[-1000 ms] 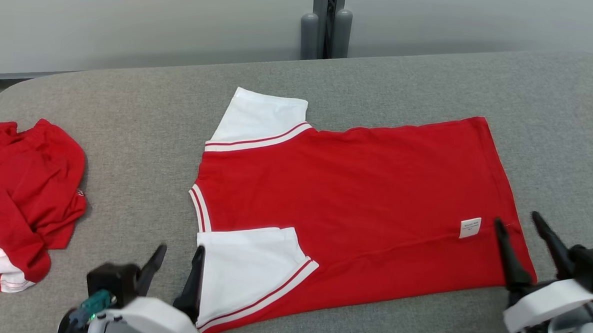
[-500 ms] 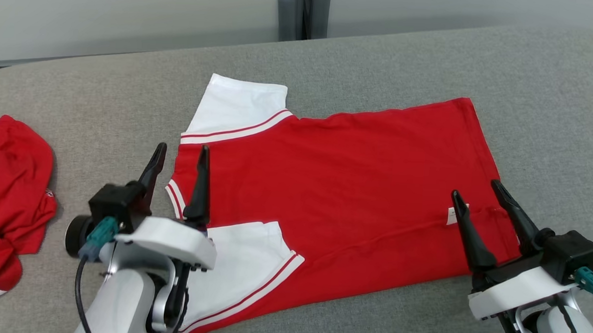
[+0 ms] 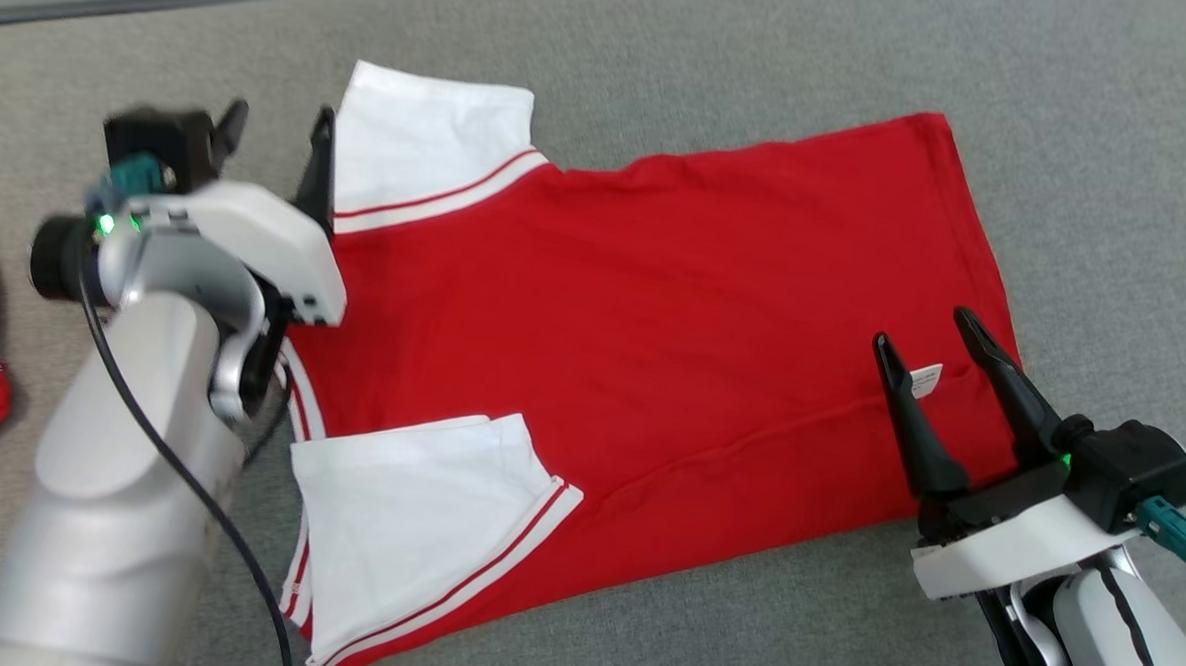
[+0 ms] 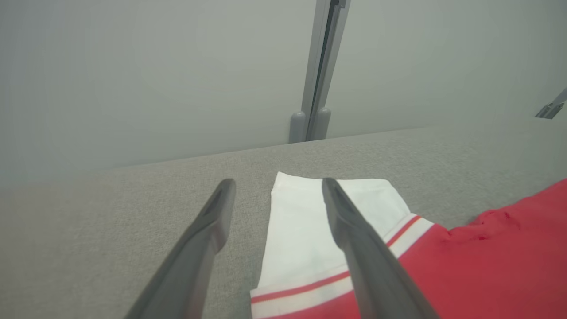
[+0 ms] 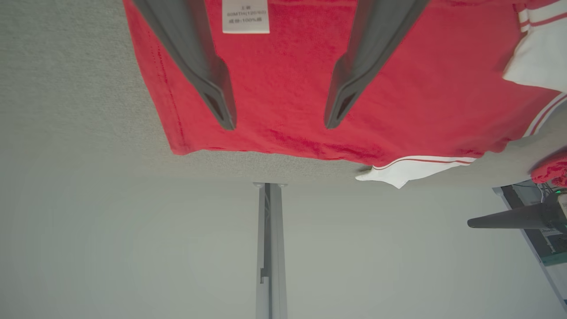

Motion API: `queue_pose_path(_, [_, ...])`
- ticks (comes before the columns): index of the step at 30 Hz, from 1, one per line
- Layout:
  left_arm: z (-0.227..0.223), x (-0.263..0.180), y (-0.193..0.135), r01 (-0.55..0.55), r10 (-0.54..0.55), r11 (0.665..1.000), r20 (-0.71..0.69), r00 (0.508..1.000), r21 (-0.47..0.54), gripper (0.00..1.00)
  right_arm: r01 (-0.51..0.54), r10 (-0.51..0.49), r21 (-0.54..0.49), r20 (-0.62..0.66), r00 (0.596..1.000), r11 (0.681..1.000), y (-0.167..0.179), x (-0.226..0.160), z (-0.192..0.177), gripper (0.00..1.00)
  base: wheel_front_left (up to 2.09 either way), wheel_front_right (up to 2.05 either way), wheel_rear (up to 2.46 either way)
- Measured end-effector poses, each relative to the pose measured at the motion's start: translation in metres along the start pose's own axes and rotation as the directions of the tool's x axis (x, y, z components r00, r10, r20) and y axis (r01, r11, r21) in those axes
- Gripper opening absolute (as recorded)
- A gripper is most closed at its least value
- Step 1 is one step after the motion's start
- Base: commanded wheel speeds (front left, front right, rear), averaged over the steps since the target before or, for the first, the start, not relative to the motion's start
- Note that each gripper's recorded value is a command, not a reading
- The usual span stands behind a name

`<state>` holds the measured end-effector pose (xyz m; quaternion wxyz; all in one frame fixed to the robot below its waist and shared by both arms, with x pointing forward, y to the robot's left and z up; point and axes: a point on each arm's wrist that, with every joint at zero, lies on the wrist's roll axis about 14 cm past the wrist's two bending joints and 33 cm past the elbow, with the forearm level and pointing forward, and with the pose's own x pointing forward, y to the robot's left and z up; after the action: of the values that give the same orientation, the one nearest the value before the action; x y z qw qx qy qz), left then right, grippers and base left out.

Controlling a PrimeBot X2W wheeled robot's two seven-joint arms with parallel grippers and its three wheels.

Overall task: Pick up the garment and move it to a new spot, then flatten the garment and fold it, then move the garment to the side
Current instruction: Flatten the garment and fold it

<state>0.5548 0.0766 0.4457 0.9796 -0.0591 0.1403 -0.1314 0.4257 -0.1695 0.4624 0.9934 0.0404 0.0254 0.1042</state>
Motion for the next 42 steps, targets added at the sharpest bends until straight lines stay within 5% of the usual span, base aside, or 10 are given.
queue_pose_path(14, [-0.056, 0.091, -0.013, 0.086, -0.073, 0.996, -0.274, 0.959, 0.035, 1.00, 0.039, -0.040, -0.036, -0.040, 0.998, 0.999, -0.031, 0.028, -0.019, 1.00, 0.00, 0.00, 0.00])
queue_pose_path(31, [-0.079, 0.124, 0.000, 0.035, 0.005, 0.995, -0.390, 0.921, 0.096, 0.98, 0.073, -0.077, -0.043, -0.113, 0.991, 0.996, -0.042, 0.017, -0.042, 1.00, 0.00, 0.00, 0.00])
queue_pose_path(33, [-0.079, 0.125, -0.004, 0.048, -0.008, 0.995, -0.404, 0.915, 0.090, 0.49, 0.078, -0.083, -0.048, -0.111, 0.990, 0.996, -0.044, 0.016, -0.041, 1.00, 0.00, 0.00, 0.00])
queue_pose_path(34, [-0.080, 0.124, -0.005, 0.055, -0.013, 0.994, -0.410, 0.912, 0.092, 0.16, 0.081, -0.086, -0.049, -0.109, 0.990, 0.996, -0.045, 0.016, -0.040, 1.00, 0.00, 0.00, 0.00])
queue_pose_path(35, [-0.080, 0.123, -0.008, 0.063, -0.018, 0.993, -0.413, 0.911, 0.095, 0.00, 0.082, -0.087, -0.051, -0.106, 0.991, 0.995, -0.045, 0.017, -0.040, 1.00, 0.00, 0.00, 0.00])
queue_pose_path(42, [-0.073, 0.117, -0.019, 0.092, -0.039, 0.989, -0.392, 0.919, 0.119, 0.00, 0.078, -0.083, -0.058, -0.081, 0.993, 0.995, -0.044, 0.020, -0.031, 1.00, 0.00, 0.00, 0.00])
